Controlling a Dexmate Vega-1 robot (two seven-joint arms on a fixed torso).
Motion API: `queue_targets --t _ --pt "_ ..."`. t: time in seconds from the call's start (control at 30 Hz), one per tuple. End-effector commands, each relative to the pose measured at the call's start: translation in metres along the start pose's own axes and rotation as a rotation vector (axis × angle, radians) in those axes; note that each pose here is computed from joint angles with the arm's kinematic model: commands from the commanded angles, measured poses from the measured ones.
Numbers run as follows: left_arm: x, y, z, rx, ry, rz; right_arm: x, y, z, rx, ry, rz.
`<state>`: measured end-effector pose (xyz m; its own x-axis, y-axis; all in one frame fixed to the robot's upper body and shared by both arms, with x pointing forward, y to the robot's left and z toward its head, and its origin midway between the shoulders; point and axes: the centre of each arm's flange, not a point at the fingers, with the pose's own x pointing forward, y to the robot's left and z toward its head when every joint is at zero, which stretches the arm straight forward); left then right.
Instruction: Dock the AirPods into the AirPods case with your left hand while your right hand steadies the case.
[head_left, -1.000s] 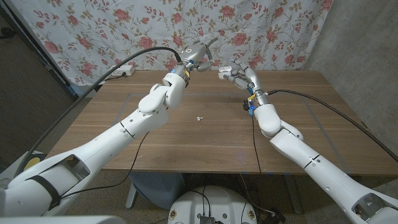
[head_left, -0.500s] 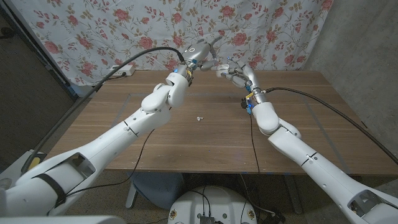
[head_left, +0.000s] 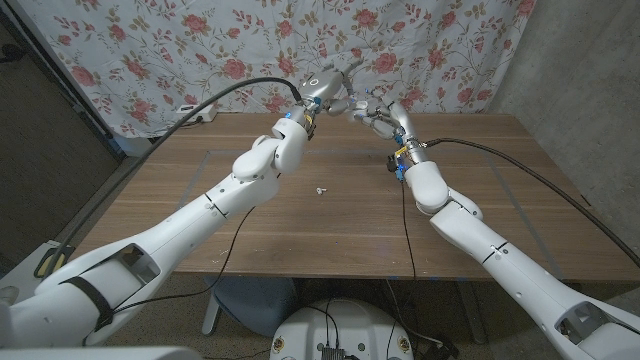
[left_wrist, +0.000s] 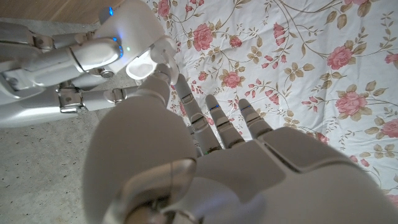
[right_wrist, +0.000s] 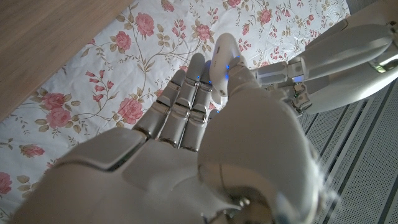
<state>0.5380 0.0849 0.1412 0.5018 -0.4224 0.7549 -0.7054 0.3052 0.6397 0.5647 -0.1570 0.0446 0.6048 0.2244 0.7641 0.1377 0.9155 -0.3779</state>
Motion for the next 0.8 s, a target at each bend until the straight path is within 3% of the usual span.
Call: queue_targets --t 0.03,0.8 --pt "0.0002 -0.0053 0.0036 -0.008 -0.005 -0.019 0.0019 -0.0045 -0.0008 0.021 -0.003 -0.004" --pt "-0.0036 -0.008 0.0059 -0.013 -0.009 -0.027 -0.0022 -0.0068 0.0011 0.027 -0.004 -0.015"
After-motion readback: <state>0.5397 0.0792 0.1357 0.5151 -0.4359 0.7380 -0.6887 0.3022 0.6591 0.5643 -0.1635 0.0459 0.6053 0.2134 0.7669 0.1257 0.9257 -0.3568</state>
